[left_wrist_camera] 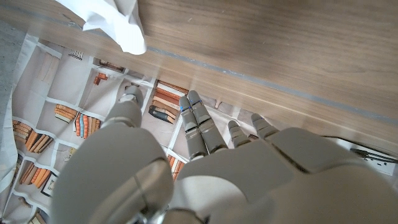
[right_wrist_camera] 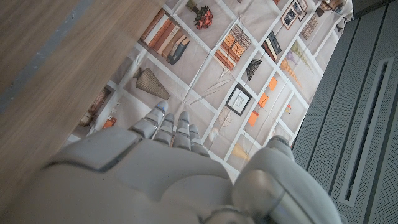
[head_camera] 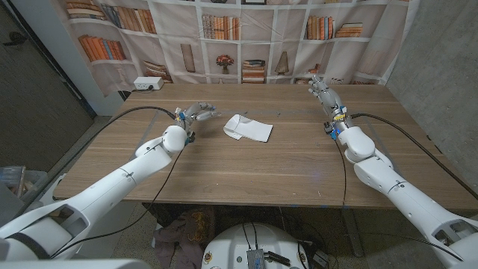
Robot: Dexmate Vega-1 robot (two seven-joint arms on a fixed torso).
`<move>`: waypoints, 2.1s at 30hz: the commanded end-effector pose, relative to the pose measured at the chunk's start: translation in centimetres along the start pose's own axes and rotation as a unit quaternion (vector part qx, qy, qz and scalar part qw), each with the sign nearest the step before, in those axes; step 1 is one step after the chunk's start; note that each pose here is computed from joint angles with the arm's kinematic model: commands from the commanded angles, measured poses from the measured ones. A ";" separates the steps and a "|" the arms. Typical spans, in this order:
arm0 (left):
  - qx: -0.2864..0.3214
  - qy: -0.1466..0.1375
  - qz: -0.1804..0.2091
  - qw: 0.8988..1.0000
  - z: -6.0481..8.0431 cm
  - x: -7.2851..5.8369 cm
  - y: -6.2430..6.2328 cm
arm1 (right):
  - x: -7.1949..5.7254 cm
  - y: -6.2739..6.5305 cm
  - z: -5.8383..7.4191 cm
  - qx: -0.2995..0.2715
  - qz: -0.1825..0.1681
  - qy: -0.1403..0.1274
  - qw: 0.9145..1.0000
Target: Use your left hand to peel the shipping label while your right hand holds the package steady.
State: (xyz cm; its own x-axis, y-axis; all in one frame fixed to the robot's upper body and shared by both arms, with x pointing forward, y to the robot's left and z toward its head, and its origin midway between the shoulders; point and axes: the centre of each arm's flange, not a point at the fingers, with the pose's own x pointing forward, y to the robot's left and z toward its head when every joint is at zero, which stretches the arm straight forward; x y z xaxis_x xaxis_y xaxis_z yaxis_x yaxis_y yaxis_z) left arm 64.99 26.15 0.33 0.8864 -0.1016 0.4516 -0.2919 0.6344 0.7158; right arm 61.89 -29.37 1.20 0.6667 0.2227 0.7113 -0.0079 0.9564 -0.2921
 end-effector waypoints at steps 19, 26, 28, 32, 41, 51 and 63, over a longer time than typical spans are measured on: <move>0.016 0.011 -0.060 0.998 0.4 1.4 -1.1 | -0.3 -0.1 0.0 -0.004 0.000 0.000 1.000; 0.015 0.013 -0.066 0.998 0.6 1.7 -1.7 | -0.3 -0.2 0.1 -0.002 0.001 -0.001 1.000; 0.018 0.009 -0.070 0.997 0.7 1.7 -1.8 | -0.2 -0.2 0.1 -0.002 0.001 -0.001 1.000; 0.018 0.017 -0.088 0.996 0.7 1.8 -2.0 | -0.2 -0.3 0.0 -0.002 0.001 -0.001 1.000; 0.021 0.016 -0.090 0.996 1.1 2.2 -2.2 | -0.1 -0.4 0.1 -0.003 0.003 -0.004 1.000; 0.025 0.018 -0.102 0.994 0.9 2.2 -2.3 | -0.4 -0.6 -0.2 0.000 0.000 -0.001 1.000; 0.026 0.007 -0.113 0.993 1.4 2.6 -2.6 | -0.4 -0.7 -0.3 0.002 -0.002 -0.002 1.000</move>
State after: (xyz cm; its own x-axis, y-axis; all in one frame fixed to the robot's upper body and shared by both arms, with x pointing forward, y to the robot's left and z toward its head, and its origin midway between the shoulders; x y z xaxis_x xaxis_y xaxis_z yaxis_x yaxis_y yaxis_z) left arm 67.35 23.67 0.26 0.9394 -0.1980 0.2797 -0.1237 0.5654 0.8155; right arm 61.80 -29.98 1.09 0.6639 0.2232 0.7137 -0.0079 0.9565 -0.2917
